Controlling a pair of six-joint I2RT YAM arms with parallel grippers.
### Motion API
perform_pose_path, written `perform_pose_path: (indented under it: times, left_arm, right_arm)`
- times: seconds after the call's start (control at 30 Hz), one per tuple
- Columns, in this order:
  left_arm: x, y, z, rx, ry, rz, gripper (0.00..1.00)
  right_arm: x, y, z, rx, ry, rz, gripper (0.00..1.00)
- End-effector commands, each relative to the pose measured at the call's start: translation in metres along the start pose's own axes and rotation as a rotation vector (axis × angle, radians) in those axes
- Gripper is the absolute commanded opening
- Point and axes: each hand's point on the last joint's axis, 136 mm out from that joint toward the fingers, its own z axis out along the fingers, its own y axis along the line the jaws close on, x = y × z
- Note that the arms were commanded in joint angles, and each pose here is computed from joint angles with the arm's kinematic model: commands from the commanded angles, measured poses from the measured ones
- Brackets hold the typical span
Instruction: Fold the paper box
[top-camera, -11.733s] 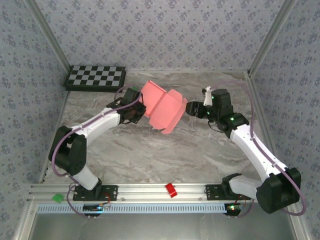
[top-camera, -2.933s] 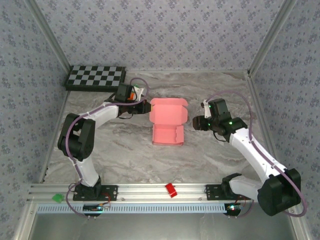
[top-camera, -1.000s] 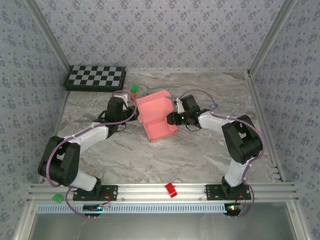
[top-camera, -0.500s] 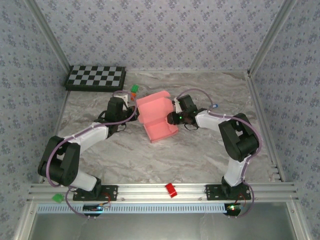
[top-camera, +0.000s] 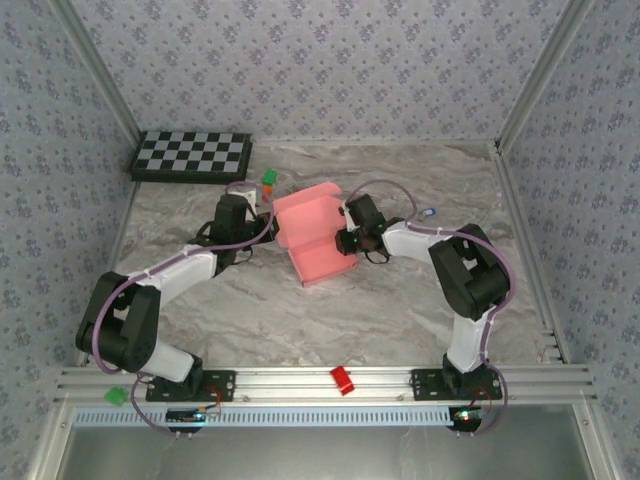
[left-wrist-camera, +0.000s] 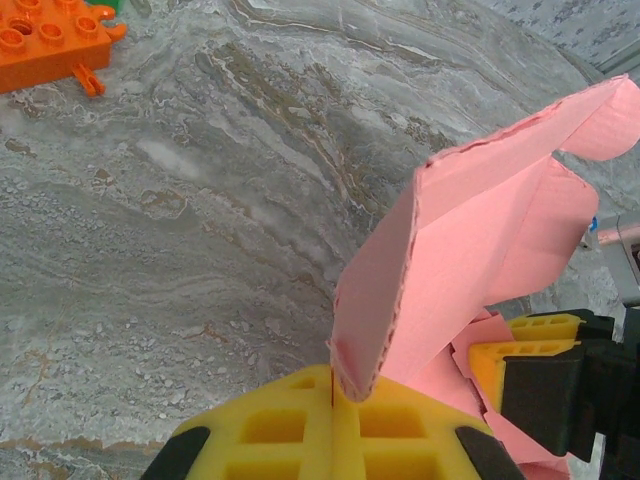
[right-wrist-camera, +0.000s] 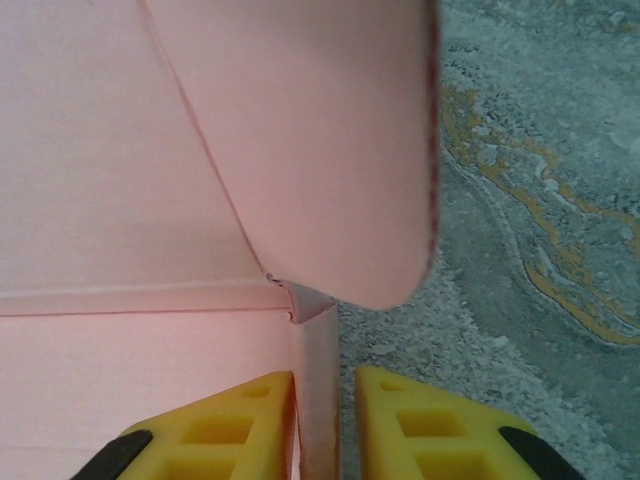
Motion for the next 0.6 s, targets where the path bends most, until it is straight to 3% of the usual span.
perform_pose_path:
  times: [0.0,0.57]
  left_arm:
    - [-0.008,-0.011,-0.002,0.026,-0.011,0.014,0.0]
    - [-0.007,-0.011,0.0,0.027,-0.004,0.016,0.0]
  right_arm:
    - [0.001,-0.008,0.001,0.068,0.02,-0.038,0.22]
    - [0.012,-0.015,0.005,0.174,0.054,-0.089,0.16]
